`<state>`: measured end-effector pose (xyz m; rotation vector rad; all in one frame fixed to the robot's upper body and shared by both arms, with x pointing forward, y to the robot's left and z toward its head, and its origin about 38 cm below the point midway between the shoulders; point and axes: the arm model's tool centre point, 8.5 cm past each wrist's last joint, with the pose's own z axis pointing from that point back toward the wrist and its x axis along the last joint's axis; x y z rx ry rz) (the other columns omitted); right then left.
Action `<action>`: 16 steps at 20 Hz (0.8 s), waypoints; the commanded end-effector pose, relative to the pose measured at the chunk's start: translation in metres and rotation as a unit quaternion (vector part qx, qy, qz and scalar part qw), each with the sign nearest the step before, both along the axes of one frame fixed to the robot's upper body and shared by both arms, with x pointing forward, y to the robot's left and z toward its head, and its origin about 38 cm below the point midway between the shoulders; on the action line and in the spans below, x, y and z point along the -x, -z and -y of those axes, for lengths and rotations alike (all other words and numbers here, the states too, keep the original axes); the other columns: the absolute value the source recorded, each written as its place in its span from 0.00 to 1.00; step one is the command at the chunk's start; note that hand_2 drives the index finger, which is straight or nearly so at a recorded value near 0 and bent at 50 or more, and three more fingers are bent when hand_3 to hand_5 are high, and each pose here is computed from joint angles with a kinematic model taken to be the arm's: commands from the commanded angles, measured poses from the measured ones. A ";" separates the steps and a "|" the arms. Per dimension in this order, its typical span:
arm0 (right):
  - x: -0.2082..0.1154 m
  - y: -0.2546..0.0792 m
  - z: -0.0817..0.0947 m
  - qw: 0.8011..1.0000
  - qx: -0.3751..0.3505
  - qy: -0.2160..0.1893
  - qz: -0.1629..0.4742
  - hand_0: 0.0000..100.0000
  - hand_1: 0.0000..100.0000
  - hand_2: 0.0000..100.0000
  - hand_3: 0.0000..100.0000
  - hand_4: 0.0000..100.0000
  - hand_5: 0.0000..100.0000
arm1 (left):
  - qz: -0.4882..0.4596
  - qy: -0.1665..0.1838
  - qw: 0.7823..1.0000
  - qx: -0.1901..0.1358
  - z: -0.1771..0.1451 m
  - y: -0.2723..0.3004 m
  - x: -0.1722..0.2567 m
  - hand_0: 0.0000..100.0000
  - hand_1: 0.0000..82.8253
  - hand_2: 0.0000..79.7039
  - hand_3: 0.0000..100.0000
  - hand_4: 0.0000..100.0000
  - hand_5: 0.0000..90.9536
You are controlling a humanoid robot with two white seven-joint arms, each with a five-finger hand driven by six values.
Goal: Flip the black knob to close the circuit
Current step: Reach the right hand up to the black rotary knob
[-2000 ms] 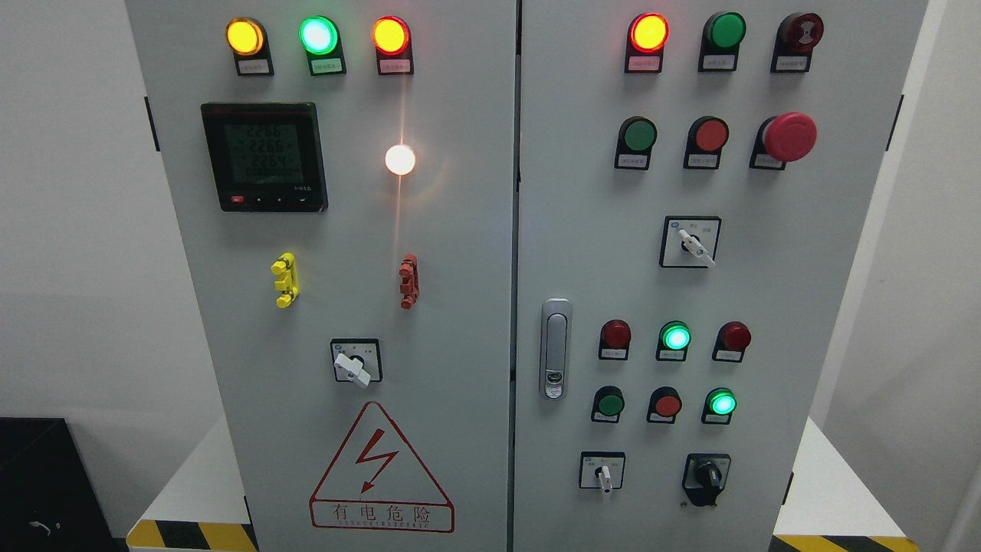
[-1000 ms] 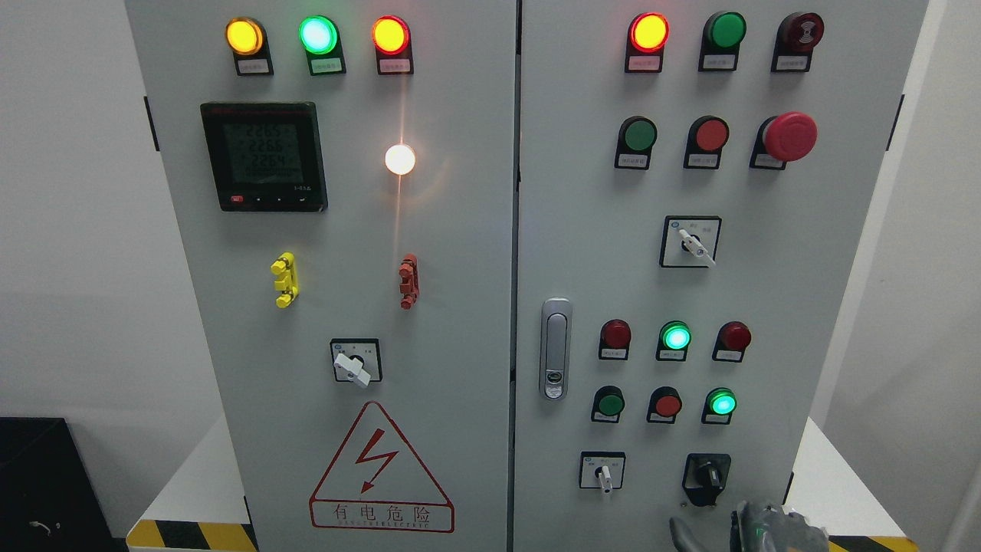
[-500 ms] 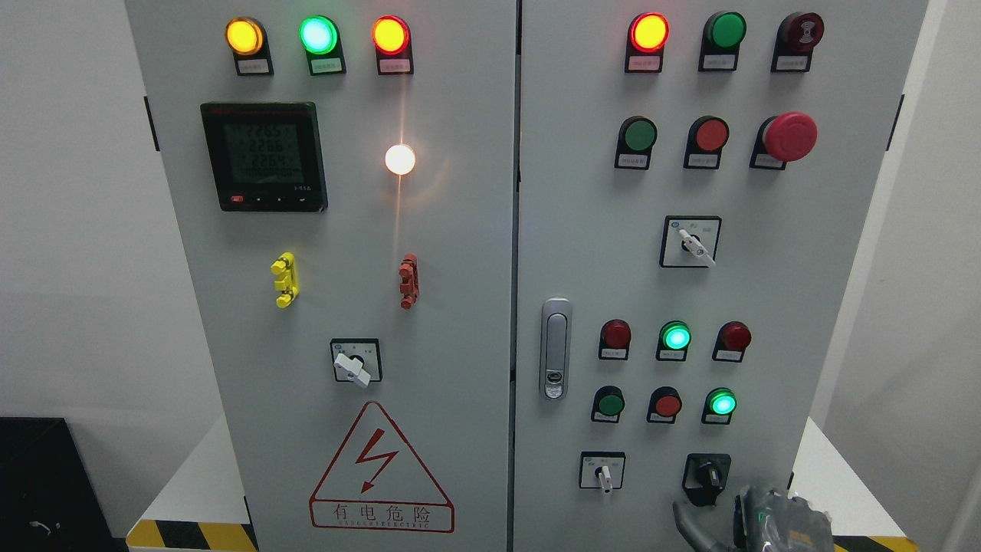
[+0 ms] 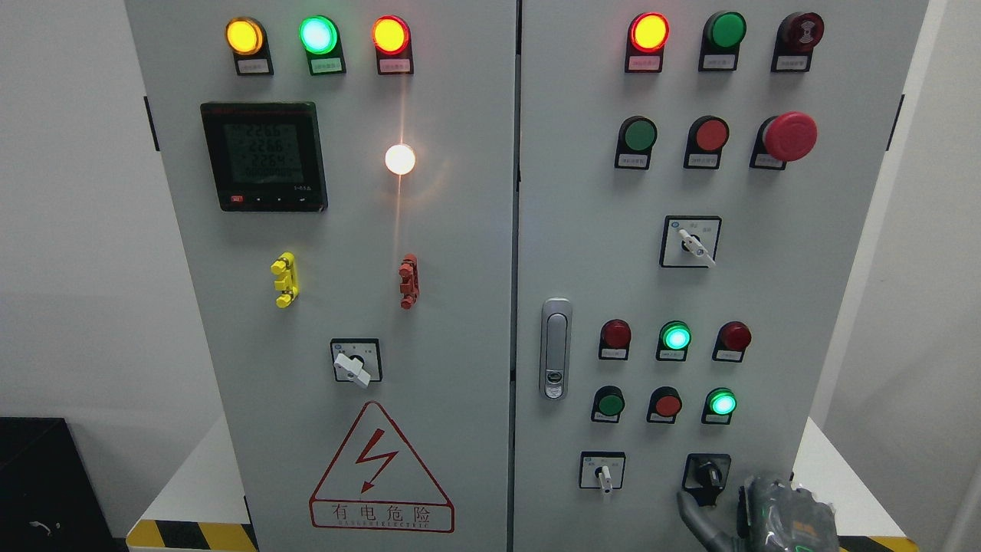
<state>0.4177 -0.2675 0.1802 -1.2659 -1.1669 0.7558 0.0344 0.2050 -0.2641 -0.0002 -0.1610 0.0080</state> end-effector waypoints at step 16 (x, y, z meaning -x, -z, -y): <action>0.001 0.005 0.025 1.000 -0.008 0.030 -0.003 0.00 0.00 0.92 1.00 0.98 1.00 | -0.003 0.000 1.000 0.000 0.000 0.000 0.004 0.12 0.67 0.00 0.00 0.00 0.00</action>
